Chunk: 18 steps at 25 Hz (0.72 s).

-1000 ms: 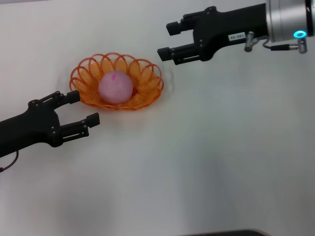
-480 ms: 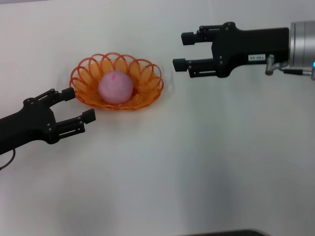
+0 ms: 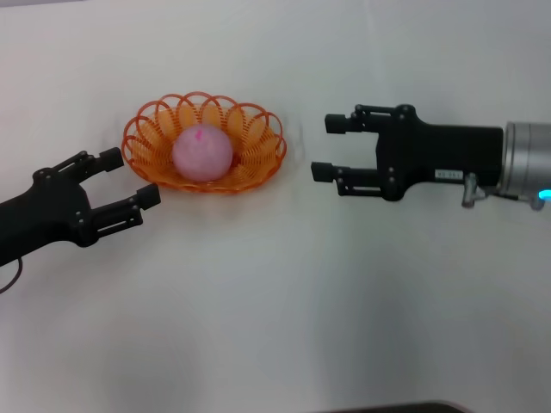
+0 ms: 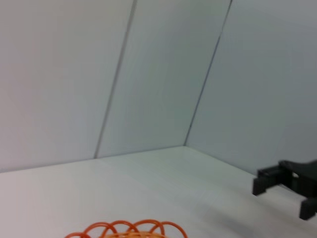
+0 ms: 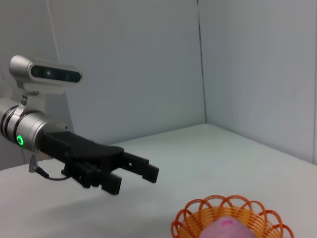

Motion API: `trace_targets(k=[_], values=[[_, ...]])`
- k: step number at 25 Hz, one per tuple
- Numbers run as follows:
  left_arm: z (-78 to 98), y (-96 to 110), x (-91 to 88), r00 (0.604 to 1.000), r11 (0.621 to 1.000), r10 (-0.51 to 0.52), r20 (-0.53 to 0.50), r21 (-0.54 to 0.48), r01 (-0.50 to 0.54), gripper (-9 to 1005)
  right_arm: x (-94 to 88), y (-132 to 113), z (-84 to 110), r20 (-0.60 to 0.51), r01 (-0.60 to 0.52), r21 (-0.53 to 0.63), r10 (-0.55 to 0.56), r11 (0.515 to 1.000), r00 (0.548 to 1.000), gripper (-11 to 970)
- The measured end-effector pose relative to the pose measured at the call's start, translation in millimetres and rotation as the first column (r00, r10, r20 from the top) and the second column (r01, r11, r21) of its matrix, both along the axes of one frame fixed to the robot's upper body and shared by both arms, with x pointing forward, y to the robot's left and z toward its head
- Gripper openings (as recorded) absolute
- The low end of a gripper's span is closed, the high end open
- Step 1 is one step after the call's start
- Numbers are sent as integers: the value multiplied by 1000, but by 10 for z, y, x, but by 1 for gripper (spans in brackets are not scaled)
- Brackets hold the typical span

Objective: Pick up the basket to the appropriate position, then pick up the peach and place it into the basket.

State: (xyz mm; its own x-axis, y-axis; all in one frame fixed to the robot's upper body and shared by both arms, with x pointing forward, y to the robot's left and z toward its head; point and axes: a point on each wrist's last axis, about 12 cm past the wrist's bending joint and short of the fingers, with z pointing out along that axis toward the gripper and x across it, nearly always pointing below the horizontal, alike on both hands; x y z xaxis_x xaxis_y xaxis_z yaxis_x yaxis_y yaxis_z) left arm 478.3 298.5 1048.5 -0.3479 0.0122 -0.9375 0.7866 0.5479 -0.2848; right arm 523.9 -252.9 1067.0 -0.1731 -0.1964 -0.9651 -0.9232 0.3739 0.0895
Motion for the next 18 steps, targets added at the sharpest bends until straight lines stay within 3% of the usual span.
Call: trace_targets(k=[8,18], values=[[-69,46,-36,999,999,50,15,22,-50,877,-228,-121,-251,38,91,41,-93,995,995,734],[-188,66,-124,991,993,107,75,37,-110,877,-268,-141,-308,38,128,55,-130,990,991,734]])
